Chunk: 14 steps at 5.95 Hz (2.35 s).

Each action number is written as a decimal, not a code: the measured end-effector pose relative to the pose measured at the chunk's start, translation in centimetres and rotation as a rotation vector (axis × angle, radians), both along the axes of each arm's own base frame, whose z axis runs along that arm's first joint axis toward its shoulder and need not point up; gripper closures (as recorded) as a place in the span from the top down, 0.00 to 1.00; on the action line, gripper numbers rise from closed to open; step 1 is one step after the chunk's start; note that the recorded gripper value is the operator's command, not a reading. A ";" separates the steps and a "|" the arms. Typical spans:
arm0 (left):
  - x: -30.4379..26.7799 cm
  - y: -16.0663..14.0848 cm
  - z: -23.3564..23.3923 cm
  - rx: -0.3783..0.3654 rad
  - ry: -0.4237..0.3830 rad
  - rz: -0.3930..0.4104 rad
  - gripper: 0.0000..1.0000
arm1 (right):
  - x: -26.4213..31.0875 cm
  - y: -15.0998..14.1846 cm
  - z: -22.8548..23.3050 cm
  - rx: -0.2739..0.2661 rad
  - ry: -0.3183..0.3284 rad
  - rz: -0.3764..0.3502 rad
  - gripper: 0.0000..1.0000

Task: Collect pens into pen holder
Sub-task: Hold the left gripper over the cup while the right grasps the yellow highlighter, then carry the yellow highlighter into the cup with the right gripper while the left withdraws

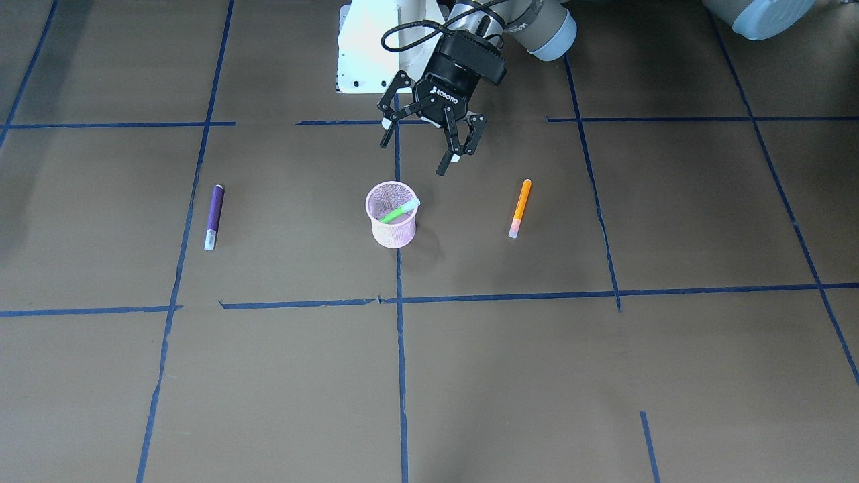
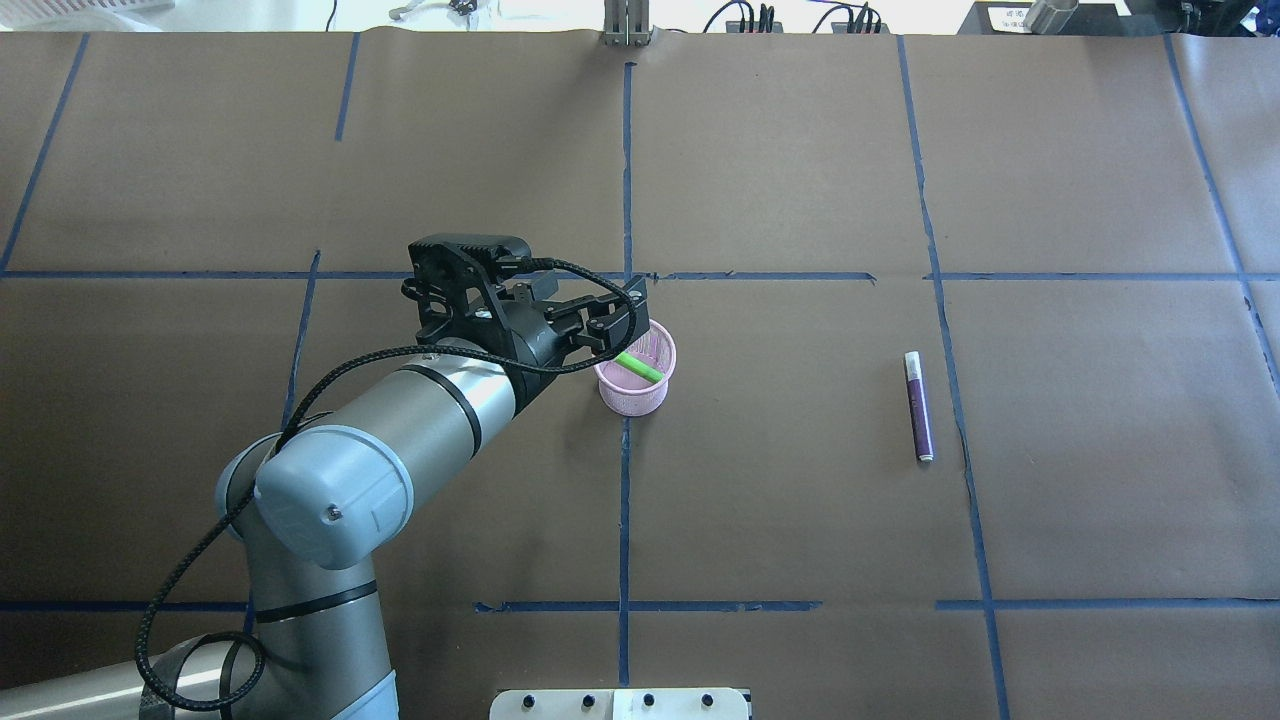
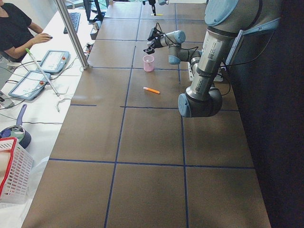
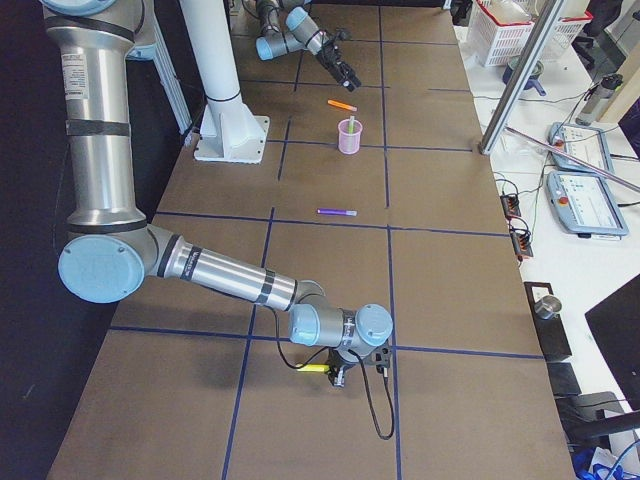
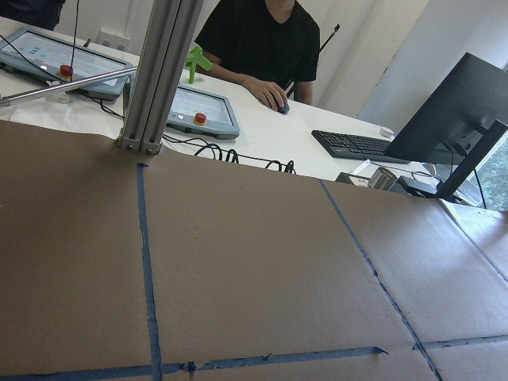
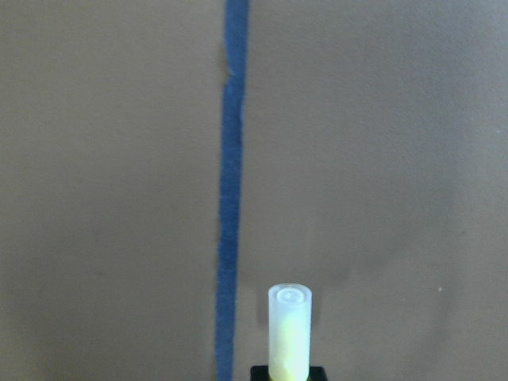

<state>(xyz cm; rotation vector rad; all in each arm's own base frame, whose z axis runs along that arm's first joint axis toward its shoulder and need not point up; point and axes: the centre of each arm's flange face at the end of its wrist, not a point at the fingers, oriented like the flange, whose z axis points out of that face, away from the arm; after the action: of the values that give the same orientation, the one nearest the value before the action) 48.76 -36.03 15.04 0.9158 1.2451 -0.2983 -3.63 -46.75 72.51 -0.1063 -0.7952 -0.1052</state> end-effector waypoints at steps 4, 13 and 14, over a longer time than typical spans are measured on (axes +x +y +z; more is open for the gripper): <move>0.0 0.0 2.3 -0.006 -0.046 0.001 1.00 | -7.6 0.4 -23.5 0.305 -0.140 0.071 0.00; -4.1 -6.8 8.3 -0.101 -0.210 0.128 0.99 | -40.2 13.7 -54.6 0.516 -0.399 0.719 0.00; -6.2 -8.5 10.6 -0.107 -0.262 0.159 0.98 | -42.7 13.7 -55.0 0.548 -0.367 0.813 0.00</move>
<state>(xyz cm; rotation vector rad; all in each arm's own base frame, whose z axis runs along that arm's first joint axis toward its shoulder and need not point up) 42.57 -44.53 25.68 0.7336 1.0427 -0.1125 -46.35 -33.02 17.50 0.7722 -1.0936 0.4403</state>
